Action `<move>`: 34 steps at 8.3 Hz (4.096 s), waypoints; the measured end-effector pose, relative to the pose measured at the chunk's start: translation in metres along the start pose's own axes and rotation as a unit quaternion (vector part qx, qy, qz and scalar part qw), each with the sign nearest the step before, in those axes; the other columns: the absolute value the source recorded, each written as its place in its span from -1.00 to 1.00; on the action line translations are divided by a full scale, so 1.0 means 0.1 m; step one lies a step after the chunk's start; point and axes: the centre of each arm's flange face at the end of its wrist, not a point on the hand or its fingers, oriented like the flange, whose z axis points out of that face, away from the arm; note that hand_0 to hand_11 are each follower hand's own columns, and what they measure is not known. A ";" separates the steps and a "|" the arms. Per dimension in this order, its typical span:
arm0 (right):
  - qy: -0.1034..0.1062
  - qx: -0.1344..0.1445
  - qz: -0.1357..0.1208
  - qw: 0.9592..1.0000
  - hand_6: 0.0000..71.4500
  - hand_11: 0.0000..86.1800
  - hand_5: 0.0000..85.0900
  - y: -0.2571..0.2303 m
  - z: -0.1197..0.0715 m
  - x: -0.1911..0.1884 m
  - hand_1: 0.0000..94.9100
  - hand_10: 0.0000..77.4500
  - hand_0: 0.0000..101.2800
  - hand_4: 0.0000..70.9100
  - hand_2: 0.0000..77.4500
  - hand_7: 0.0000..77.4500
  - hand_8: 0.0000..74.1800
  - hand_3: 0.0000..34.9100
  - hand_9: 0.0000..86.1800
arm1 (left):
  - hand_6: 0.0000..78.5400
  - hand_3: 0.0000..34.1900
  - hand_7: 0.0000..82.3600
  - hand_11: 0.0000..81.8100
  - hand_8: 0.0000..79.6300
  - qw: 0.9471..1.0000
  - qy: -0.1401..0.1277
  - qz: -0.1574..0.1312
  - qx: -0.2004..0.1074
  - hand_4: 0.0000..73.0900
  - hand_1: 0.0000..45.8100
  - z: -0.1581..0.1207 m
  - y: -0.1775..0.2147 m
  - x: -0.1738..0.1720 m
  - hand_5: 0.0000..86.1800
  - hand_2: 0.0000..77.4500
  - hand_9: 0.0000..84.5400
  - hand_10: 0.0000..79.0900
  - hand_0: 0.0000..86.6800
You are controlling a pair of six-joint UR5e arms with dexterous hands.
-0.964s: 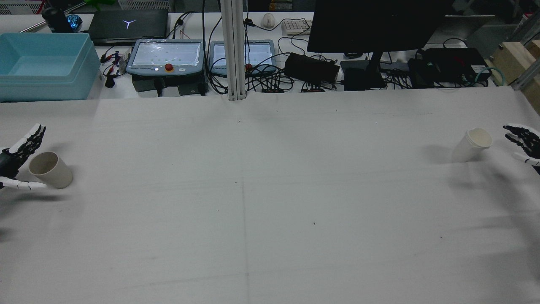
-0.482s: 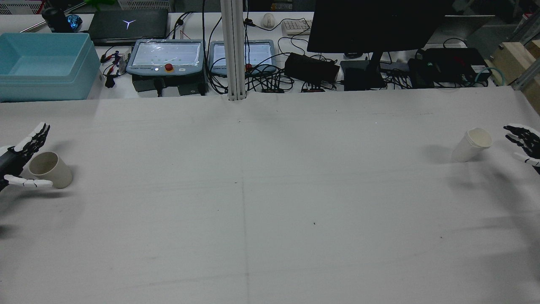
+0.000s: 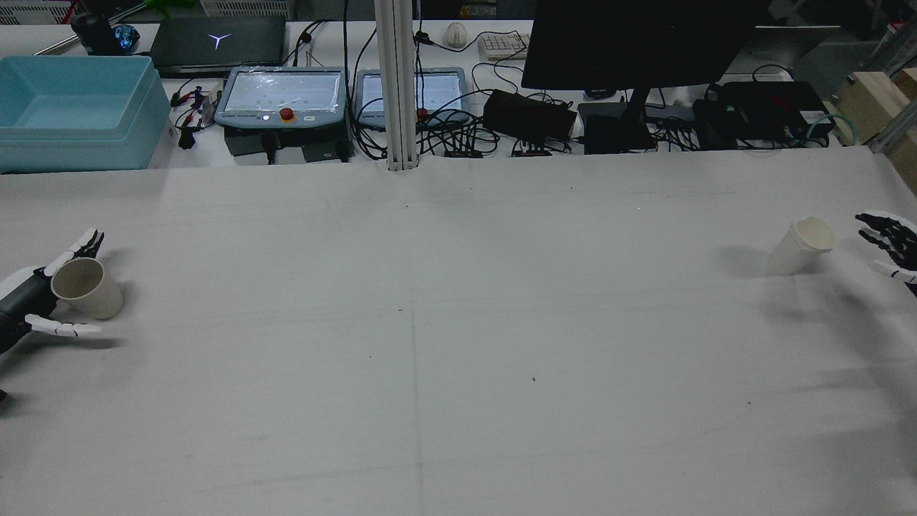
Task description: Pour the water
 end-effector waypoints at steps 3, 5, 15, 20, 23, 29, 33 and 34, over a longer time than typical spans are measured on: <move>0.002 0.005 -0.002 1.000 -0.68 -0.66 -0.50 -0.05 -0.08 -0.02 -0.70 -0.76 -0.07 -0.72 -0.46 -0.46 -0.84 -1.00 -0.73 | -0.99 -0.99 -0.97 -0.97 -0.99 1.000 0.000 -0.004 -0.003 -0.97 0.05 0.04 0.05 -0.01 -1.00 -0.72 -0.97 -1.00 0.25; 0.002 0.007 -0.003 1.000 -0.68 -0.66 -0.55 -0.07 -0.12 -0.03 -0.70 -0.76 -0.08 -0.75 -0.46 -0.46 -0.85 -1.00 -0.73 | -0.99 -1.00 -0.97 -0.97 -1.00 1.000 0.001 -0.006 -0.005 -0.97 0.02 0.13 0.10 -0.02 -1.00 -0.68 -0.97 -0.99 0.26; 0.004 0.015 -0.005 1.000 -0.73 -0.63 -0.55 -0.16 -0.21 -0.04 -0.67 -0.75 -0.07 -0.83 -0.51 -0.49 -0.85 -1.00 -0.73 | -0.99 -1.00 -0.97 -0.97 -1.00 0.999 0.000 -0.026 0.032 -0.67 -0.14 0.32 0.17 0.02 0.58 -0.17 -0.97 -1.00 0.18; -0.003 0.022 0.005 1.000 -0.74 -0.63 -0.56 -0.21 -0.29 -0.08 -0.67 -0.75 -0.07 -0.78 -0.51 -0.52 -0.85 -1.00 -0.78 | -0.99 -0.99 -0.97 -0.97 -0.99 0.996 -0.008 -0.076 0.047 -0.67 -0.17 0.47 0.43 0.17 0.59 -0.13 -0.97 -0.99 0.17; -0.001 0.025 0.019 1.000 -0.71 -0.72 -0.56 -0.24 -0.33 -0.07 -0.59 -0.82 -0.05 -0.83 -0.54 -0.56 -0.85 -1.00 -0.78 | -0.99 -0.99 -0.97 -0.97 -1.00 0.989 -0.012 -0.134 0.058 -0.67 -0.17 0.58 0.71 0.33 0.59 -0.13 -0.96 -1.00 0.19; 0.039 -0.009 -0.030 0.999 -0.88 -0.85 -0.62 0.06 0.07 0.47 -0.63 -0.96 -0.04 -1.00 -0.61 -0.76 -0.96 -1.00 -0.96 | -0.99 -0.99 -0.89 -0.97 -1.00 0.981 0.006 -0.183 0.060 -0.64 -0.17 0.76 1.29 1.03 0.57 -0.06 -0.96 -1.00 0.25; 0.035 -0.002 -0.017 0.999 -0.76 -0.90 -0.46 0.01 0.08 0.42 -0.54 -0.96 0.01 -0.95 -0.55 -0.66 -0.97 -1.00 -0.96 | -0.99 -0.99 -0.88 -0.97 -1.00 0.981 0.007 -0.183 0.060 -0.66 -0.17 0.77 1.33 1.09 0.59 -0.06 -0.97 -1.00 0.26; 0.034 -0.001 -0.016 0.999 -0.76 -0.90 -0.41 0.03 0.11 0.42 -0.52 -0.96 0.03 -0.88 -0.52 -0.63 -0.96 -1.00 -0.96 | -0.99 -0.99 -0.88 -0.97 -1.00 0.981 0.008 -0.183 0.061 -0.66 -0.17 0.77 1.33 1.09 0.59 -0.06 -0.97 -1.00 0.26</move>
